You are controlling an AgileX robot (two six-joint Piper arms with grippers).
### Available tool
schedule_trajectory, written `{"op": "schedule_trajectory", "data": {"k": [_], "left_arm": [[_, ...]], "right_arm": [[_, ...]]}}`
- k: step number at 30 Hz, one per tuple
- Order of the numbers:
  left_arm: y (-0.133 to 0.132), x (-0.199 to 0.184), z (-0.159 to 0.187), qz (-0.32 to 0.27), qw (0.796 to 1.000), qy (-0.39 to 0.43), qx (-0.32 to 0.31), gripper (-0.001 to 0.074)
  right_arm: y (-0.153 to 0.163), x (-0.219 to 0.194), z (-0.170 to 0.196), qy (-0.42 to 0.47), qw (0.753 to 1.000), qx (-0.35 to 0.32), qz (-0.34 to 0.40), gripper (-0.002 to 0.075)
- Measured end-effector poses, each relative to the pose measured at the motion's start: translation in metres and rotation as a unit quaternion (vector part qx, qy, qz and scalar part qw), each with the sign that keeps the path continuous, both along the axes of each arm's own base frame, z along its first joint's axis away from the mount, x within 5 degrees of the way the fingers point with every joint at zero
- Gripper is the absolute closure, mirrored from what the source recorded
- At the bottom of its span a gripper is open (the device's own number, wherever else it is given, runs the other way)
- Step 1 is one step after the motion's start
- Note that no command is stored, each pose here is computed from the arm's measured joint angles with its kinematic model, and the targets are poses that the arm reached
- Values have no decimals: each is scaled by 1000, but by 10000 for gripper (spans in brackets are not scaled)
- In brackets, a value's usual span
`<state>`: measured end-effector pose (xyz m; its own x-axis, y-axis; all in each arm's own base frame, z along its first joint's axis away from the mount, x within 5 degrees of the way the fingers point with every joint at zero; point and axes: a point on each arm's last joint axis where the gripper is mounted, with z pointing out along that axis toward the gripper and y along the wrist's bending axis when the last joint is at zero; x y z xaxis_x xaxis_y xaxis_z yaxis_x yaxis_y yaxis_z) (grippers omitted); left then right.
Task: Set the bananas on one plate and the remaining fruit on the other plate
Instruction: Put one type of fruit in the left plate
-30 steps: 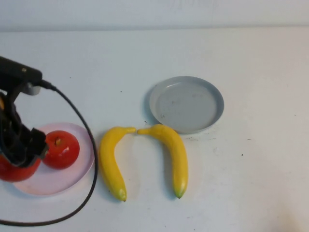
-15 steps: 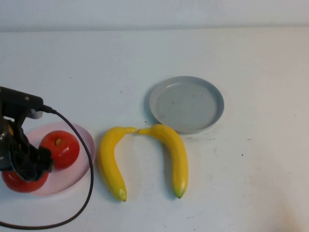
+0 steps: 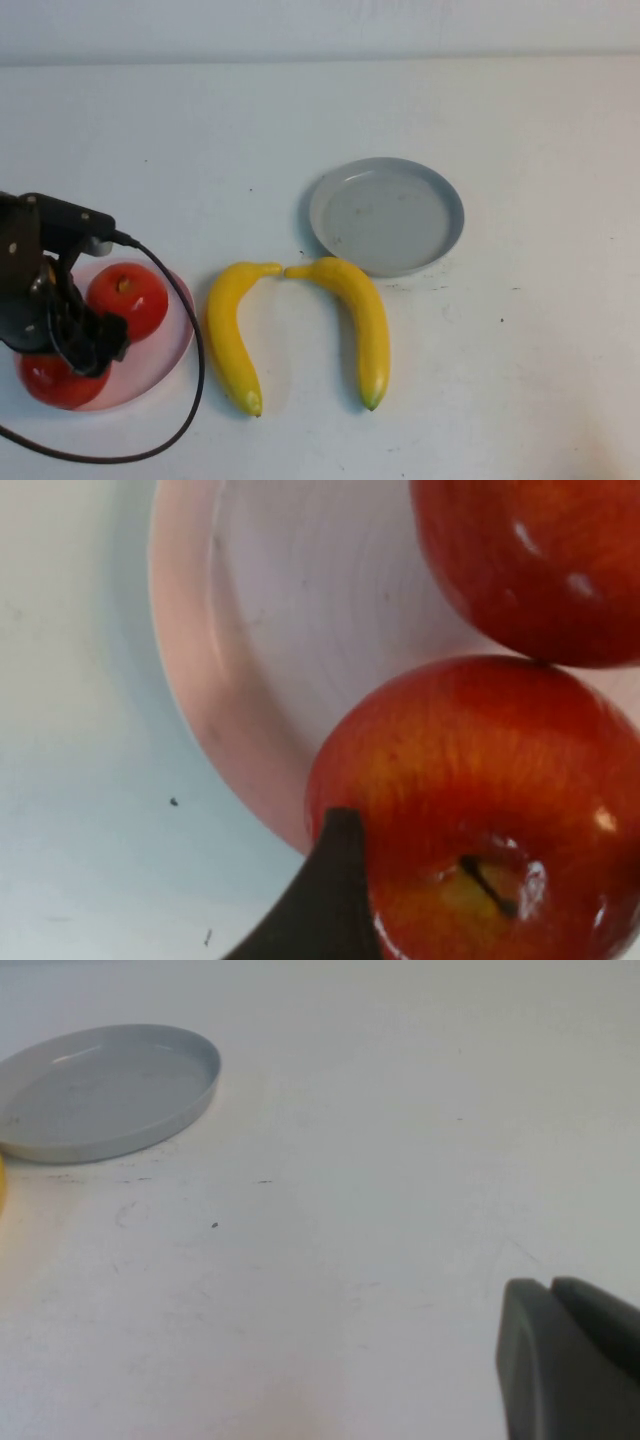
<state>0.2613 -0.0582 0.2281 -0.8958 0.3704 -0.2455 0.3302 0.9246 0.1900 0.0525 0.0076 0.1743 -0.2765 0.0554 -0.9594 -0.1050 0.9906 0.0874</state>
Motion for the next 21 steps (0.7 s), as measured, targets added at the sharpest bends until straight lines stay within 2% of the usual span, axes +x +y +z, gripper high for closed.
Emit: {"op": "schedule_trajectory", "data": {"k": [4, 9, 15, 17, 21], "left_arm": [[1, 1, 9, 18, 1000, 3, 0, 66], [3, -5, 47, 33, 999, -29, -11, 66], [-2, -25, 79, 43, 993, -65, -89, 84], [-4, -32, 88, 37, 990, -75, -112, 162], [-2, -50, 107, 8, 985, -111, -130, 519]], "right_arm": [[0, 0, 0, 0, 1000, 0, 0, 743], [0, 0, 0, 0, 1000, 0, 0, 743], [0, 0, 0, 0, 1000, 0, 0, 743], [0, 0, 0, 0, 1000, 0, 0, 743], [0, 0, 0, 0, 1000, 0, 0, 743]]}}
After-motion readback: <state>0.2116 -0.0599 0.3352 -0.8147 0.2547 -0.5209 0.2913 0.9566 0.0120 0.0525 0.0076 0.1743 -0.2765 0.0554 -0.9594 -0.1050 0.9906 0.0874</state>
